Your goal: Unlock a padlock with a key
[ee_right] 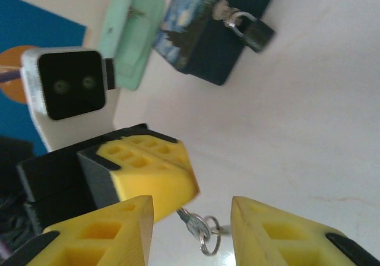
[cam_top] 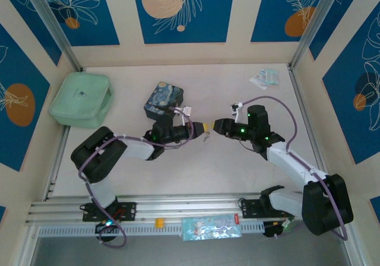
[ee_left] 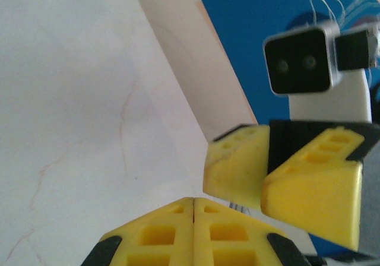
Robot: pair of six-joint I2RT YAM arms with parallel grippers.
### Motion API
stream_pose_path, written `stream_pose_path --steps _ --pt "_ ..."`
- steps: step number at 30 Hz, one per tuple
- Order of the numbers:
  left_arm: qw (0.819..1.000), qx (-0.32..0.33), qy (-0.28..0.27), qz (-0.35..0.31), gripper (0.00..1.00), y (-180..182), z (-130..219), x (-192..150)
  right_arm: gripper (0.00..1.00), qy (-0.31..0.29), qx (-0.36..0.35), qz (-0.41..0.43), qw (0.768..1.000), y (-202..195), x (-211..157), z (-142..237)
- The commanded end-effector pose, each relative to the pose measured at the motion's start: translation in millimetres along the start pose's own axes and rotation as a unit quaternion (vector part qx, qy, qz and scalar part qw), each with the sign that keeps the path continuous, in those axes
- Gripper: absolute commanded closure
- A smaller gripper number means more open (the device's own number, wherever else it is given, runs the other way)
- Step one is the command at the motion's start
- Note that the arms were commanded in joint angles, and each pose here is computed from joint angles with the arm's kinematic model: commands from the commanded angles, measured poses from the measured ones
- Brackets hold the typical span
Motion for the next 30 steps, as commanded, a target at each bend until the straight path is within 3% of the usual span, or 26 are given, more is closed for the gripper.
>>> stream_pose_path --steps 1,11,15,19,30 --pt "0.995 -0.066 0.027 -0.066 1.00 -32 2 8 0.63 0.039 0.083 0.047 0.995 27 -9 4" --pt "0.995 -0.083 -0.021 -0.058 1.00 -37 10 19 0.66 0.054 0.102 0.027 0.993 20 -17 -2" --pt "0.994 -0.077 -0.045 -0.055 1.00 -36 14 24 0.58 0.047 0.101 0.016 0.994 14 -22 0" --pt "0.994 -0.079 -0.061 -0.044 1.00 -36 14 29 0.57 0.043 0.112 0.013 0.993 16 -24 2" --pt "0.992 -0.095 -0.085 -0.012 1.00 -34 14 28 0.69 0.038 0.139 0.010 0.990 22 -18 -4"
Point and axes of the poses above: each hand's point on the last joint's axis, 136 mm out from that joint toward the fingers, its own z axis back along the fingers, its own y axis along the line the jaws close on, x = y × z, the point moved 3 cm from there along z, back along the fingers, and after that the axes turned 8 degrees about -z, right-handed, at the moved point
